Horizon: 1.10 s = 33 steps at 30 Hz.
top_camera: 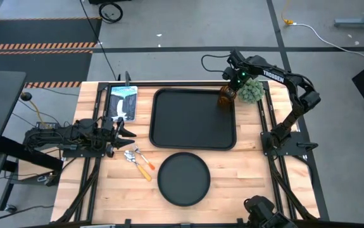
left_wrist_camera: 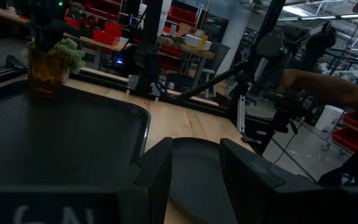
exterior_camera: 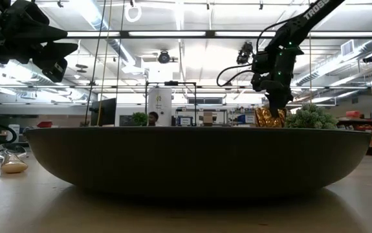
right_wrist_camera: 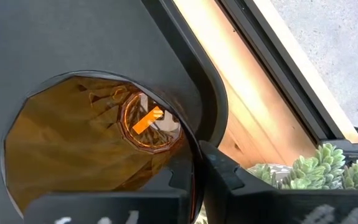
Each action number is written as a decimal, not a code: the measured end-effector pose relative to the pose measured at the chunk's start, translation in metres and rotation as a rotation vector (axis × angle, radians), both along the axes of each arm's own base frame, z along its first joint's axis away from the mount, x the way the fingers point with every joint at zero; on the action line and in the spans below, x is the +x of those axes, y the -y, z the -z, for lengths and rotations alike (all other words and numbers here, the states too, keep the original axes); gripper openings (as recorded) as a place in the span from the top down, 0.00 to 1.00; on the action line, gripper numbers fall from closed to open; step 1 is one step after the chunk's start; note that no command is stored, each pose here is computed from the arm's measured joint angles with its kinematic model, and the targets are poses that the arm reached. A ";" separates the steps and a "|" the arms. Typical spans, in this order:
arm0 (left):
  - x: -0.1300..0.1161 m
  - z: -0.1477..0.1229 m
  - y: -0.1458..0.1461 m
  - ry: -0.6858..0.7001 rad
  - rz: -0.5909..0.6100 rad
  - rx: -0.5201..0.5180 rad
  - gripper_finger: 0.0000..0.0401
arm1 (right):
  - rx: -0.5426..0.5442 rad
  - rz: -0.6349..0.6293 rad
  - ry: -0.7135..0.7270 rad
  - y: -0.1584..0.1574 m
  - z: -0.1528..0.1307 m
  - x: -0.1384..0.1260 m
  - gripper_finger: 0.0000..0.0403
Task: Pick and place plate/cup/fork/spoon on tray
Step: Put the brown glass on the black serving tray
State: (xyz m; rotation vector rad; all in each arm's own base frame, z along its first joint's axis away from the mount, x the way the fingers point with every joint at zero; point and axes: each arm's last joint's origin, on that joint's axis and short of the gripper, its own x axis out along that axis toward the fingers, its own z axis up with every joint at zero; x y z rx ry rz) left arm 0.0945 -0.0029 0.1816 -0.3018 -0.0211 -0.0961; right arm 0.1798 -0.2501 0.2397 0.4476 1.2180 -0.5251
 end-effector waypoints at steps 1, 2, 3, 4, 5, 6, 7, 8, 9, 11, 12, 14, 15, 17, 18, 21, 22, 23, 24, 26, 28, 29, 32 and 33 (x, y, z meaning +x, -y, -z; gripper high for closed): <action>0.000 0.000 0.000 0.000 0.000 0.000 0.65 | 0.000 0.000 0.000 0.000 0.000 0.000 0.93; 0.000 0.000 0.000 0.000 0.000 0.000 0.65 | 0.000 0.000 0.000 0.000 0.000 0.000 0.92; 0.000 0.000 0.000 0.000 0.000 0.000 0.65 | 0.000 0.000 0.000 0.000 0.000 0.000 0.91; 0.000 0.000 0.000 0.000 0.000 0.000 0.65 | 0.001 0.000 0.000 0.000 0.000 0.000 0.89; 0.000 0.000 0.000 0.000 0.000 0.000 0.65 | 0.000 0.000 0.000 0.000 0.000 0.000 0.88; 0.000 0.000 0.000 0.000 0.000 0.000 0.65 | 0.000 0.000 0.000 0.000 0.000 0.000 0.86; 0.000 0.000 0.000 0.000 0.000 0.000 0.65 | 0.000 0.000 0.001 0.000 0.000 0.000 0.85; 0.000 0.000 0.000 0.000 0.000 0.000 0.65 | 0.000 0.000 0.000 0.000 0.000 0.000 0.83; 0.000 0.000 0.000 0.000 0.000 0.000 0.65 | 0.000 -0.001 0.000 0.000 0.000 0.000 0.81; 0.000 0.000 0.000 0.000 -0.001 0.000 0.65 | 0.000 -0.002 0.000 0.000 0.000 0.000 0.78; 0.000 0.000 0.000 0.000 -0.001 0.000 0.65 | -0.001 -0.002 0.000 0.000 0.000 0.000 0.77; 0.000 0.000 0.000 0.000 -0.001 0.000 0.65 | -0.001 -0.003 0.000 0.000 0.000 0.000 0.75; 0.000 0.000 0.000 0.000 -0.001 0.000 0.65 | -0.001 -0.003 0.000 0.000 0.000 0.000 0.74; 0.000 0.000 0.000 0.000 -0.001 0.000 0.65 | -0.001 -0.001 0.000 0.000 0.000 0.000 0.73; 0.000 0.000 0.000 0.000 0.000 0.000 0.65 | -0.001 -0.001 0.000 0.000 0.000 0.000 0.73; 0.000 0.000 0.000 0.000 -0.001 0.000 0.65 | -0.003 0.000 -0.002 0.000 0.000 0.000 0.72; 0.000 0.000 0.000 0.000 0.000 0.000 0.65 | -0.008 0.002 -0.009 0.000 0.000 0.000 0.71; 0.000 0.000 0.000 0.000 -0.001 0.000 0.65 | -0.014 0.005 -0.017 0.000 0.000 -0.001 0.71; 0.000 0.000 0.000 0.000 0.000 0.000 0.65 | -0.019 0.007 -0.025 0.000 0.000 -0.001 0.70; 0.000 0.000 0.000 0.000 0.000 0.000 0.65 | -0.021 0.008 -0.028 0.000 0.000 -0.001 0.69; 0.000 0.000 0.000 0.000 0.000 0.000 0.65 | -0.021 0.008 -0.028 0.000 0.000 -0.001 0.67; 0.000 0.000 0.000 0.000 0.000 0.000 0.65 | -0.021 0.008 -0.028 0.000 0.000 -0.001 0.66; 0.000 0.000 0.000 0.000 0.000 0.000 0.65 | -0.022 0.009 -0.029 0.000 0.000 -0.001 0.63; 0.000 0.000 0.000 0.000 -0.001 0.000 0.65 | -0.021 0.009 -0.030 0.000 0.000 -0.001 0.62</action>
